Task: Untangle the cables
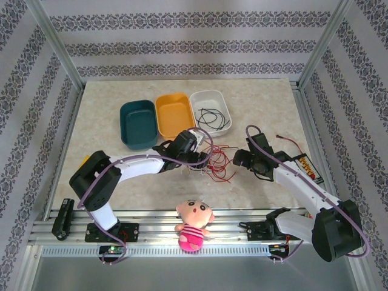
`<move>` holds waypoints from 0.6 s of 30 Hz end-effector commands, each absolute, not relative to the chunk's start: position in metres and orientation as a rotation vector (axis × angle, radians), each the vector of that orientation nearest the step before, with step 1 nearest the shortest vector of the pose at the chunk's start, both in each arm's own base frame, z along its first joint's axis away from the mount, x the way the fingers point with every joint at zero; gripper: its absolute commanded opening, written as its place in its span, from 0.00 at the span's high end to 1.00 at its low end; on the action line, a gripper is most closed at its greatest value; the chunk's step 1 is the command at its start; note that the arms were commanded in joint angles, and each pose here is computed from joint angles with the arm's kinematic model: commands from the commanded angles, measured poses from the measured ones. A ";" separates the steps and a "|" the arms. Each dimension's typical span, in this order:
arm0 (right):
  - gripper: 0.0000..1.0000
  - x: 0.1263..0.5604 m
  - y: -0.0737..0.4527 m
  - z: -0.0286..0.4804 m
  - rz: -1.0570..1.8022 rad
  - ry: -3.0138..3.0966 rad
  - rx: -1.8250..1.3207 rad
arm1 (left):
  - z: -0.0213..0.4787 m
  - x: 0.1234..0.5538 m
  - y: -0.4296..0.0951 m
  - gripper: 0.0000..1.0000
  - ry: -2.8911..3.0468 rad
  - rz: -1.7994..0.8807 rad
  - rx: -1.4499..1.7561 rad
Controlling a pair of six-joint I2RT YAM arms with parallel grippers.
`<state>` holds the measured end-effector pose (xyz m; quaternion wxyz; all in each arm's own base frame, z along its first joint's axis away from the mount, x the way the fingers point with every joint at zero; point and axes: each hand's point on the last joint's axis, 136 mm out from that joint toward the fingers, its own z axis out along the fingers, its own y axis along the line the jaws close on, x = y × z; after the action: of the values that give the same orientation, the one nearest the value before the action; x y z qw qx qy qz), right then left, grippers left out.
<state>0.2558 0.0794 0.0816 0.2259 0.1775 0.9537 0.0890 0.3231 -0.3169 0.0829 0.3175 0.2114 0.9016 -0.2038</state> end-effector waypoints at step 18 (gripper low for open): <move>0.27 0.270 0.099 0.082 0.375 2.615 0.494 | 0.089 0.361 -0.267 0.37 2.444 -0.218 0.317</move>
<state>0.2635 0.0949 0.0746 0.2165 0.1757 0.9523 0.1241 0.3573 -0.2932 0.0818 0.3320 0.1547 0.9215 -0.1290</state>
